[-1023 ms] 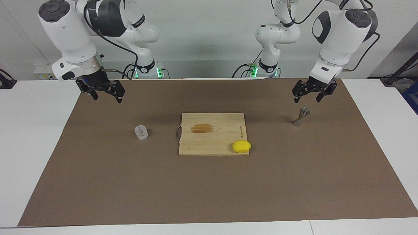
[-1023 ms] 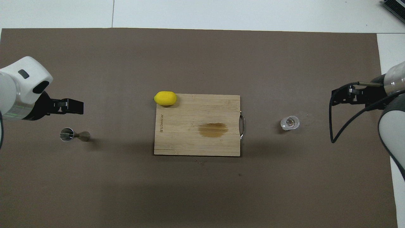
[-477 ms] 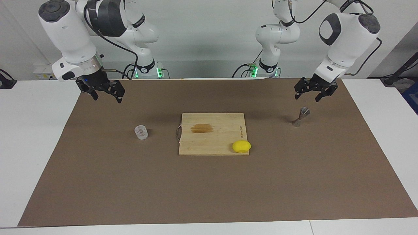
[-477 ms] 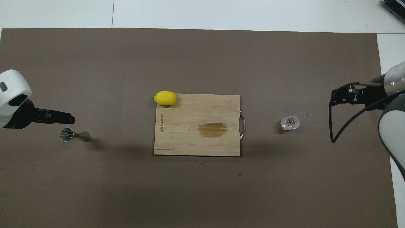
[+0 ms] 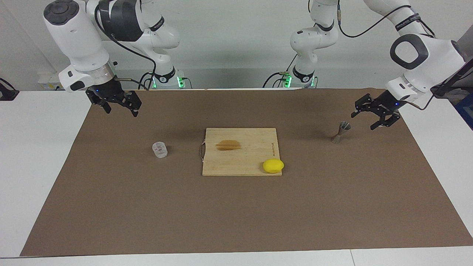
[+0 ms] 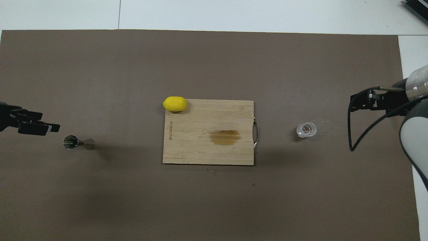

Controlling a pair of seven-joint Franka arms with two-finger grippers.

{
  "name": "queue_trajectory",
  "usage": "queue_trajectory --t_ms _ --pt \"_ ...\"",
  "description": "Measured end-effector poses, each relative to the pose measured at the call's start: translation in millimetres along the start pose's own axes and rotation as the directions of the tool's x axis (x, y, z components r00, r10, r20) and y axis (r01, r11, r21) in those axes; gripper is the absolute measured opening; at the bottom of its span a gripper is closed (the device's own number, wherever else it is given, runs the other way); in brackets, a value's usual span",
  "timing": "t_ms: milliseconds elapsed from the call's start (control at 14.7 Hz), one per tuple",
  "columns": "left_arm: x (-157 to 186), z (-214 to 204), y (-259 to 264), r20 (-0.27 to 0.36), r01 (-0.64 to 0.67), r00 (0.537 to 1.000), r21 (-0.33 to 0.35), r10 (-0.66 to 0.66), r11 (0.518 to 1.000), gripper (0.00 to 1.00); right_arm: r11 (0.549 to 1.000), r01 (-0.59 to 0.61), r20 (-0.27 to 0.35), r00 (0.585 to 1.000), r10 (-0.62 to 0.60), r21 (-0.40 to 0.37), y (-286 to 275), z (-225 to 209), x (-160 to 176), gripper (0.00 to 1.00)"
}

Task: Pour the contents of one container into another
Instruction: 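Move the left gripper down toward the small metal cup, then close the left gripper around the small metal cup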

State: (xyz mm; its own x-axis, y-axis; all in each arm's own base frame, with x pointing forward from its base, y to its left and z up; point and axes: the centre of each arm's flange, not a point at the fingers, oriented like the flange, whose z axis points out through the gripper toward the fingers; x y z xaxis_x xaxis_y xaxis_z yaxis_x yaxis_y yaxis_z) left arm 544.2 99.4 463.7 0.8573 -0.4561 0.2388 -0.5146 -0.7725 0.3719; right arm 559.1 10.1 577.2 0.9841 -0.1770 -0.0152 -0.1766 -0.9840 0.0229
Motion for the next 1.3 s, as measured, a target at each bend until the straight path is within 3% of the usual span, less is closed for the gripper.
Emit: queue_trajectory --t_ms 273,341,545,886,1023,1091,1295 --pt "-39 14 -49 -0.121 -0.1 0.99 -0.194 0.077 0.976 1.0 1.0 0.0 0.0 1.0 0.0 0.0 0 0 0 1.0" --pt "-54 23 -70 -0.199 -0.193 0.969 -0.245 0.146 0.95 1.0 1.0 0.0 0.0 1.0 0.0 0.0 0 0 0 1.0" --pt "-86 49 -106 -0.343 -0.34 0.912 -0.318 0.226 0.885 1.0 1.0 0.0 0.0 1.0 0.0 0.0 0 0 0 1.0" --pt "-128 72 -139 -0.577 -0.567 0.74 -0.256 0.346 0.783 1.0 1.0 0.0 0.0 1.0 0.0 0.0 0 0 0 1.0" --pt "-134 95 -147 -0.673 -0.659 0.625 -0.183 0.396 0.729 1.0 1.0 0.0 0.0 1.0 0.0 0.0 0 0 0 1.0" --pt "-136 108 -150 -0.711 -0.693 0.573 -0.154 0.409 0.704 1.0 1.0 0.0 0.0 1.0 0.0 0.0 0 0 0 1.0" --pt "-145 143 -142 -0.789 -0.751 0.482 -0.148 0.381 0.644 1.0 1.0 0.0 0.0 1.0 0.0 0.0 0 0 0 1.0"
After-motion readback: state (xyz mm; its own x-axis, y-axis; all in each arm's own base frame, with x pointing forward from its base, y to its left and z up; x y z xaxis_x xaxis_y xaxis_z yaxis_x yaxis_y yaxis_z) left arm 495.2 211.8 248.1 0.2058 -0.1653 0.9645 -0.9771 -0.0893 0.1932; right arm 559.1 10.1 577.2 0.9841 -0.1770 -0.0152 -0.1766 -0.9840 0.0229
